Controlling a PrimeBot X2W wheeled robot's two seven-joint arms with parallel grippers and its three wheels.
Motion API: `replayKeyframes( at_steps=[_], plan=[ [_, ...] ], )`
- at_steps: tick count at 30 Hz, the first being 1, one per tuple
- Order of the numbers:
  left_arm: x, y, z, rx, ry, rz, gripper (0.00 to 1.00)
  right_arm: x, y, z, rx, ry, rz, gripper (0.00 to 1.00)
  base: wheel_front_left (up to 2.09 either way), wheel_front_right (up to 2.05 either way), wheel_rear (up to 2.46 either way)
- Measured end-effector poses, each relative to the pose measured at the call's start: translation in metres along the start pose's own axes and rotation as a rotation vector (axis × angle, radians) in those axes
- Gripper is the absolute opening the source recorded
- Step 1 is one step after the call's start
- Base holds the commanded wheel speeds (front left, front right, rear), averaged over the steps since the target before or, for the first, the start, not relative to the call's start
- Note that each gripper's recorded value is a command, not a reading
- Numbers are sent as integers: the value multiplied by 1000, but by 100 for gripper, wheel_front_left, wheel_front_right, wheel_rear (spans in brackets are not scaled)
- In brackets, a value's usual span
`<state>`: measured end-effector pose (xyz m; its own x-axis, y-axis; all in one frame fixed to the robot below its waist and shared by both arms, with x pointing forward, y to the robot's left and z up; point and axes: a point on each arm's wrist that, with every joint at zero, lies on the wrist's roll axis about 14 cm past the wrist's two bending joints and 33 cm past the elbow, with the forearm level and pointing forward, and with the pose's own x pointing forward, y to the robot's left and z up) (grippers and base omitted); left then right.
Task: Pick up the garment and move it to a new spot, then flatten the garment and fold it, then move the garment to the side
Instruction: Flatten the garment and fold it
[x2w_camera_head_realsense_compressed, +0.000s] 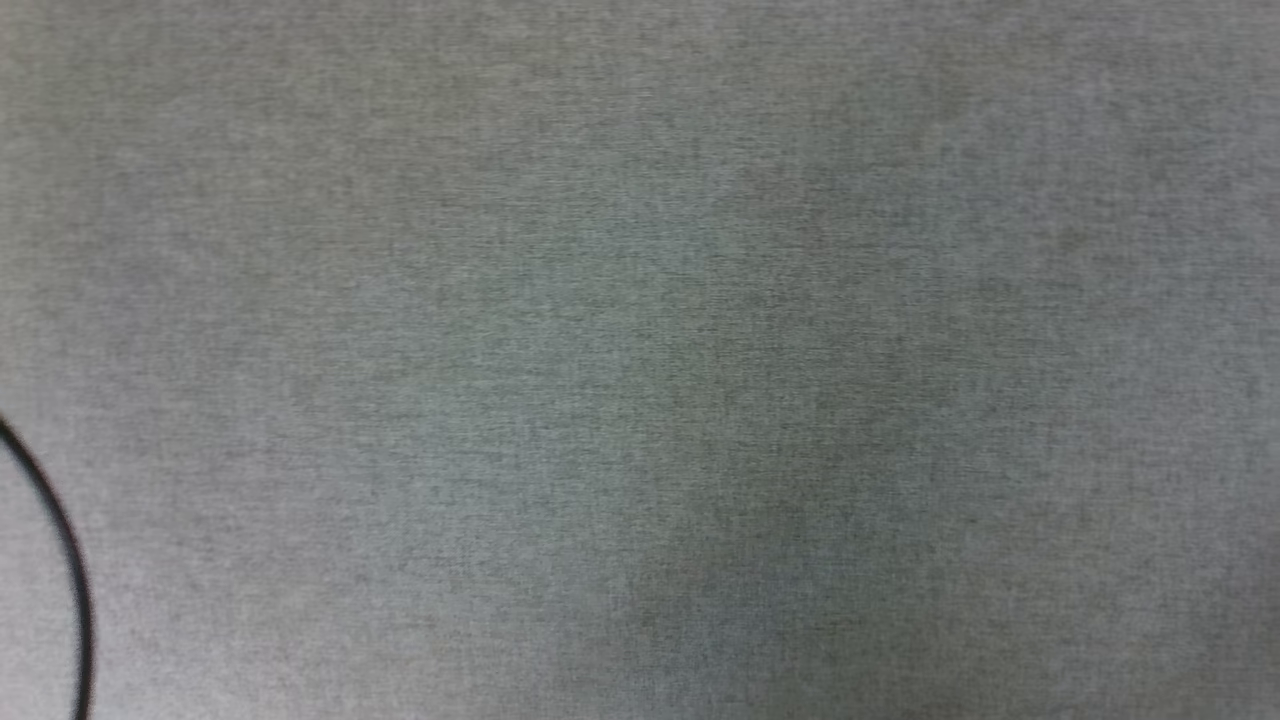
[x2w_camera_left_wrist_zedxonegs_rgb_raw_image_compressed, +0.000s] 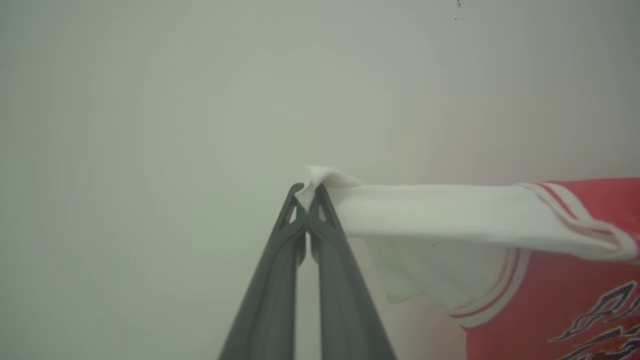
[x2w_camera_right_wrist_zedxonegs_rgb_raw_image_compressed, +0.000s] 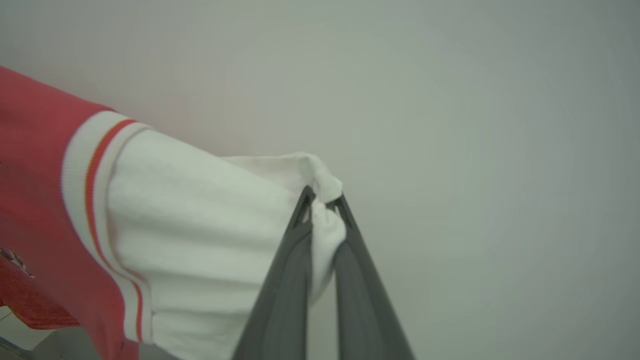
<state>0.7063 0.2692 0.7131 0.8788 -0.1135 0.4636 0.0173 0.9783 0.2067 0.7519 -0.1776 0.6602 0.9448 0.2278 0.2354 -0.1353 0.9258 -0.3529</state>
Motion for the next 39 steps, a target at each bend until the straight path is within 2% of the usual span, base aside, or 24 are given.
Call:
replayKeyframes(
  at_steps=[4,9,14,17,19,22,26,33,39],
  plan=[
    [-20,-14,-43,-32,92,-26,0,-5,22,-37,15,69,43,0,0,0,0],
    [-66,-40,-92,-79,228,-70,0,-32,45,-77,77,157,93,0,0,0,0],
    [-137,-62,-130,-114,397,-114,0,-77,62,-105,173,240,118,0,0,0,0],
    [-185,-68,-141,-131,490,-128,0,-120,95,-120,231,324,205,0,0,0,0],
    [-221,-73,-146,-149,559,-136,0,-146,94,-125,254,367,214,0,0,0,0],
    [-263,-79,-145,-183,636,-139,0,-182,82,-123,252,404,215,0,0,0,0],
    [-314,-80,-133,-197,710,-126,0,-235,84,-123,257,464,243,0,0,0,0],
    [-374,-72,-102,-198,773,-101,0,-315,86,-112,247,551,304,0,0,0,0],
    [-419,-75,-84,-208,846,-119,0,-371,77,-109,239,623,312,0,0,0,0]
  ],
)
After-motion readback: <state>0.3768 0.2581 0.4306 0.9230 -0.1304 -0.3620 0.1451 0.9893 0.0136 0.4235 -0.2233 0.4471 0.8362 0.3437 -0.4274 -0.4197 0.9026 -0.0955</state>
